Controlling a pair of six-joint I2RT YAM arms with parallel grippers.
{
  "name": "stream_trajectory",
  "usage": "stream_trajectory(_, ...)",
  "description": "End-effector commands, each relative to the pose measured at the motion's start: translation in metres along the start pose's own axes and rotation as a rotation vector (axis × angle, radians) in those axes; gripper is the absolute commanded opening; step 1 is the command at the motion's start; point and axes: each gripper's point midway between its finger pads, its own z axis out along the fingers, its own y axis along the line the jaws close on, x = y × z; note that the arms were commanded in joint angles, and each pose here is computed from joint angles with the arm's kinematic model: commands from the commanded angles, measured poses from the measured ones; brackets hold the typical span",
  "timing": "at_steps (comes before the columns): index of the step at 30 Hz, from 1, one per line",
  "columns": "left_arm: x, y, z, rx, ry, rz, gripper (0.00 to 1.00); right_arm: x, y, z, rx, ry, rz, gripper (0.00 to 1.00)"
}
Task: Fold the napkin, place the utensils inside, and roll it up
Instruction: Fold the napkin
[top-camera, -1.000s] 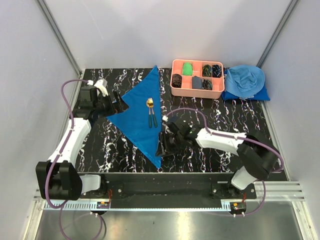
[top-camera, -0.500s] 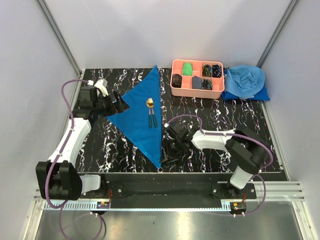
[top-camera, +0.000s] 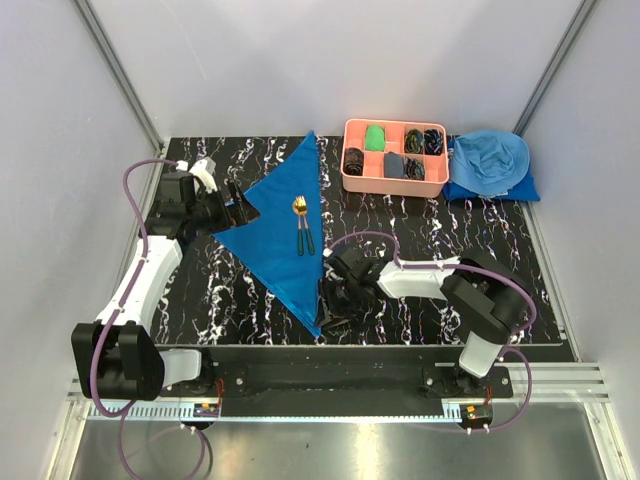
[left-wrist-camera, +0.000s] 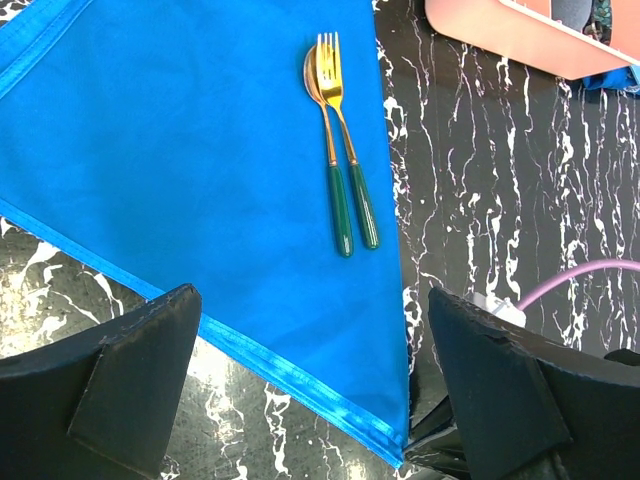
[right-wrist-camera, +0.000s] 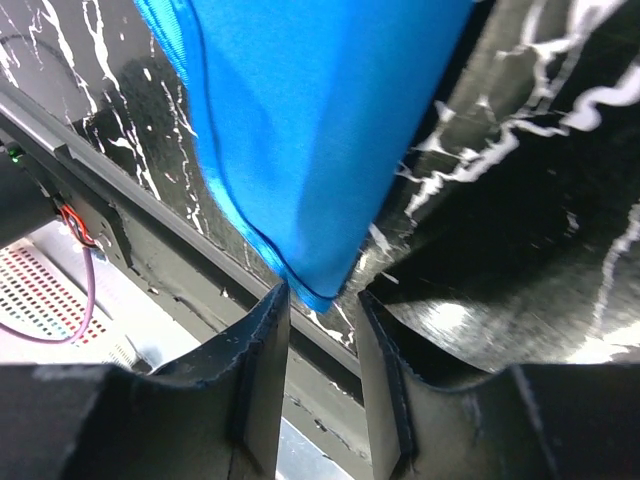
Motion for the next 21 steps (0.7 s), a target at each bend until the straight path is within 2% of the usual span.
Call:
stream_trajectory(1,-0.012,-0.011,-0.003,0.052,-0.047,0.024,0.99,0.002,0.002,0.01,0.013,0.014,-0.016,0.4)
stream_trajectory(7,-0.012,-0.011,-0.003,0.057,-0.044,0.018,0.99,0.005,-0.006,0.017,0.046,0.036,0.001,0.36)
stream_trajectory(10,-0.011,-0.011,-0.003,0.057,-0.044,0.018,0.99,0.007,-0.009,0.018,0.062,0.042,0.009,0.29)
stream_trajectory(14,-0.012,-0.012,-0.003,0.061,-0.047,0.02,0.99,0.008,-0.011,0.016,0.072,0.047,0.007,0.08)
stream_trajectory(17,-0.011,-0.011,-0.003,0.06,-0.045,0.017,0.99,0.013,-0.011,0.013,0.076,0.059,0.003,0.01)
stream_trajectory(21,-0.013,-0.013,-0.005,0.064,-0.049,0.02,0.99,0.021,-0.01,0.005,0.083,0.069,-0.008,0.0)
